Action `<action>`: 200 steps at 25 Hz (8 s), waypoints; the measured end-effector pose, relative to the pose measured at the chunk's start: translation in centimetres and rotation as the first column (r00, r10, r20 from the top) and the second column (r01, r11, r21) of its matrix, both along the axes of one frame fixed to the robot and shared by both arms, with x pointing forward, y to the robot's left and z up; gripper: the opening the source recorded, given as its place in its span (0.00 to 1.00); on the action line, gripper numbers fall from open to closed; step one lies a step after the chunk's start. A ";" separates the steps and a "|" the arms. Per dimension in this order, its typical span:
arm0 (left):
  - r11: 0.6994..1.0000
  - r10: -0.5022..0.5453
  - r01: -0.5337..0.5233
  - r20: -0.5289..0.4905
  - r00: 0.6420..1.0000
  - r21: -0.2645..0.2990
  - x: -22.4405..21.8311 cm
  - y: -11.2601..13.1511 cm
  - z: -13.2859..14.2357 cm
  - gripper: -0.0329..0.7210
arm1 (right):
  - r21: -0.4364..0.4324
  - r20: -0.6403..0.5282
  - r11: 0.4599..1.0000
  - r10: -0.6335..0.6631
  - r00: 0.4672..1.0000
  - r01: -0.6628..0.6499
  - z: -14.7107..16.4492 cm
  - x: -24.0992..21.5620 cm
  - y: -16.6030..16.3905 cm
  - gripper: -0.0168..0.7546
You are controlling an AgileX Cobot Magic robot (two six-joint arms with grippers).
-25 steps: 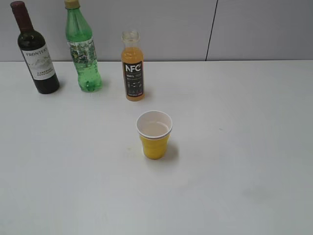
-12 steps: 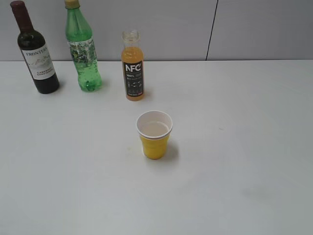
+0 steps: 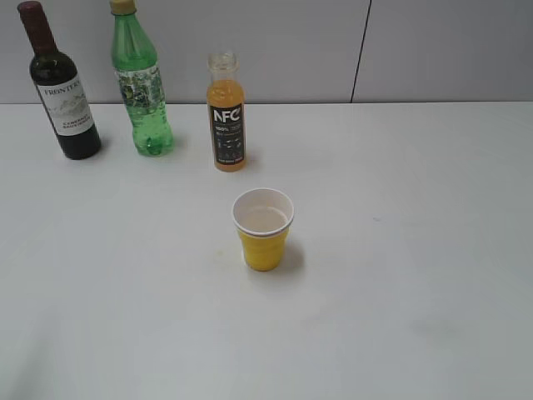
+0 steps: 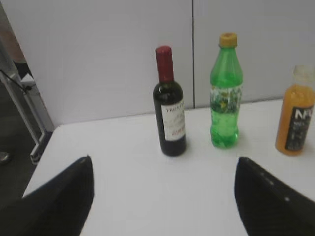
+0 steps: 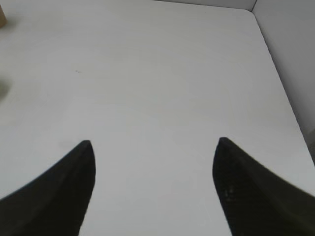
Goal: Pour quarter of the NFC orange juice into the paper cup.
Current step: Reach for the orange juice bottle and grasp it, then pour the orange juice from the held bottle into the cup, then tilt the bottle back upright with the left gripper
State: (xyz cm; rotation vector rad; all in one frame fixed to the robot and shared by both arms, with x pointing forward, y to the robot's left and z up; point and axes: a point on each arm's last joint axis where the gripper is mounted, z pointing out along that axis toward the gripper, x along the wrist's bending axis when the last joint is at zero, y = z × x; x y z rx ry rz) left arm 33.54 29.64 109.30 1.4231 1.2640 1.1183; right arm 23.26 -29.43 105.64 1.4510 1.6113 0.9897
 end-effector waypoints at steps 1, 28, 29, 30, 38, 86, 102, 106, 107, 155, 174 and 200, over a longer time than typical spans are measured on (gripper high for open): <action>1.000 0.014 -0.014 0.028 1.000 -0.003 0.8 0.1 0.2 0.93 | 0.000 0.000 1.000 0.000 1.000 0.000 0.0 0.0 0.0 0.79; 0.914 -0.393 0.399 0.085 0.916 -0.071 17.3 -6.0 -8.5 0.87 | 0.000 0.000 1.000 0.000 1.000 0.000 0.0 0.0 0.0 0.79; 0.905 -0.414 0.420 0.087 0.906 -0.066 17.6 -6.3 -8.8 0.87 | 0.000 0.000 1.000 0.000 1.000 0.000 0.0 0.0 0.0 0.79; 0.897 -0.431 0.436 0.075 0.899 -0.066 18.1 -6.5 -9.4 0.87 | 0.000 0.000 1.000 0.000 1.000 0.000 0.0 0.0 0.0 0.79; 0.853 -0.512 0.515 0.054 0.857 -0.085 21.2 -7.6 -13.4 0.86 | 0.000 0.000 1.000 0.000 1.000 0.000 0.0 0.0 0.0 0.79; 0.787 -0.618 0.614 -0.075 0.783 -0.065 35.0 -18.5 -21.6 0.85 | 0.000 0.000 1.000 0.000 1.000 0.000 0.0 0.0 0.0 0.79; 0.794 -0.607 0.603 -0.096 0.789 -0.076 35.1 -18.8 -22.1 0.64 | 0.001 0.000 1.000 0.000 1.000 0.000 0.0 0.0 0.0 0.79; 0.800 -0.599 0.593 -0.094 0.795 -0.088 35.1 -18.8 -22.2 0.64 | 0.001 0.000 1.000 0.000 1.000 0.000 0.0 0.0 0.0 0.79; 0.802 -0.597 0.590 -0.093 0.797 -0.091 35.1 -18.8 -22.2 0.64 | 0.001 0.000 1.000 0.000 1.000 0.000 0.0 0.0 0.0 0.79; 0.859 -0.378 0.475 -0.388 0.840 0.191 17.4 -11.0 -11.7 0.64 | 0.001 0.000 1.000 0.000 1.000 0.000 0.0 0.0 0.0 0.79; 0.741 -0.406 0.560 -0.416 0.814 0.372 16.9 -11.2 -11.6 0.64 | 0.003 0.000 1.000 0.001 1.000 -0.001 0.0 0.0 0.0 0.79; 0.608 -0.455 0.617 -0.418 0.786 0.500 19.4 -12.6 -14.5 0.64 | 0.004 0.000 1.000 0.002 1.000 -0.002 0.0 0.0 0.0 0.79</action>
